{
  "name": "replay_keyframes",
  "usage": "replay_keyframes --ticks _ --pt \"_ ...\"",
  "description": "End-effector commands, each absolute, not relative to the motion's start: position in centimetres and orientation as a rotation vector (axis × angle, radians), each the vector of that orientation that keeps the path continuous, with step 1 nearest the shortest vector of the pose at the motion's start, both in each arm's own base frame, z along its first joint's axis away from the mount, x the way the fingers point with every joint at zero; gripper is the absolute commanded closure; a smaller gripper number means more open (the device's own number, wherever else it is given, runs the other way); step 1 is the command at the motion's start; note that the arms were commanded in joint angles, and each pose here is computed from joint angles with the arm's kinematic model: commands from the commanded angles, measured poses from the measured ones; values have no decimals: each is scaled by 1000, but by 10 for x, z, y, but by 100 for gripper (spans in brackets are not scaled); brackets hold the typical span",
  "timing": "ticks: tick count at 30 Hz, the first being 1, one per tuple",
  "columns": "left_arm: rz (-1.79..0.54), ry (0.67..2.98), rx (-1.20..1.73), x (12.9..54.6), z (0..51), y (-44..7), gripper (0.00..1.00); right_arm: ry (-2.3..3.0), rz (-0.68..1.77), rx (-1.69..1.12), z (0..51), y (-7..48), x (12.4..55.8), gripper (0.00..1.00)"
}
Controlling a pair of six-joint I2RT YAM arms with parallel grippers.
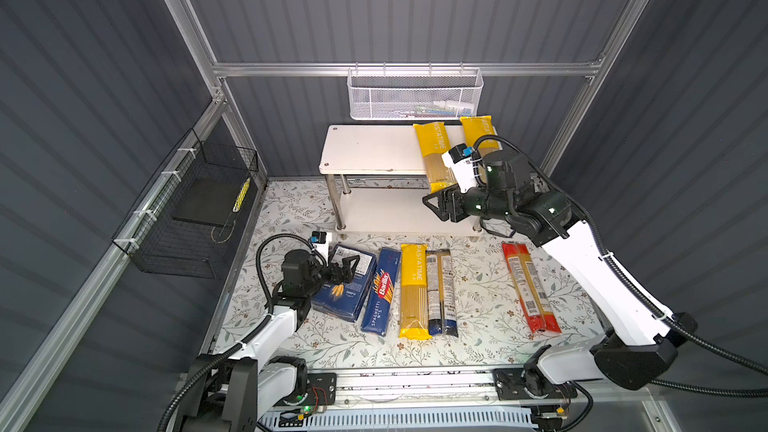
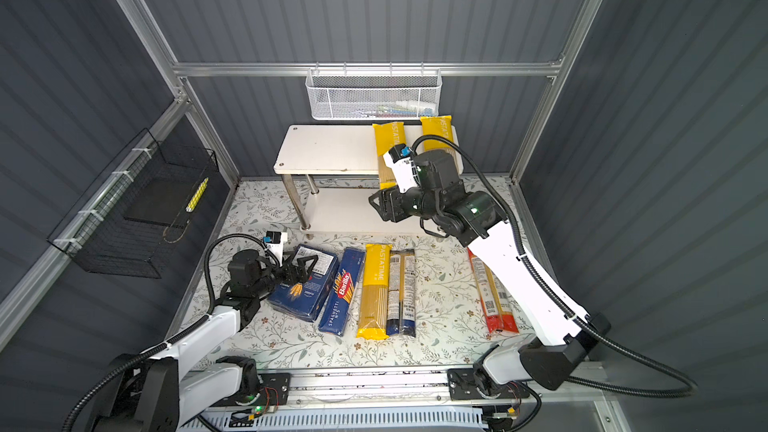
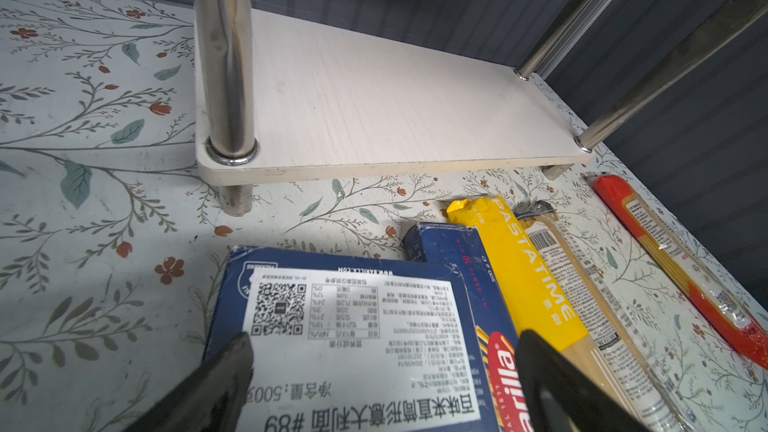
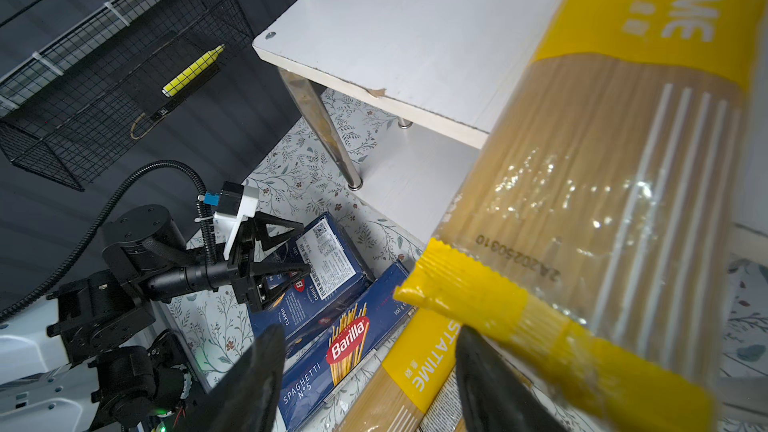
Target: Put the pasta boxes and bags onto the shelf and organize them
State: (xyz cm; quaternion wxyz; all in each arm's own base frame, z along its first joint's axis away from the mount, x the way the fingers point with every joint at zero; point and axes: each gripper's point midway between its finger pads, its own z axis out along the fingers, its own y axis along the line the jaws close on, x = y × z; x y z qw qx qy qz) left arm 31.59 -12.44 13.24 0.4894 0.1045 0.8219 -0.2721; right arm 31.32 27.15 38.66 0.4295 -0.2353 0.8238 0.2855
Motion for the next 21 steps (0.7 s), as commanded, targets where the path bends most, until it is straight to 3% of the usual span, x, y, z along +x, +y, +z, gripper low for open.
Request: replay_keyframes --ticks 1,21 --pt "-656 1981 274 318 139 -127 1 1988 738 -625 404 281 313 33" --pt "-656 1982 274 318 139 -127 1 1959 738 -722 400 324 332 31"
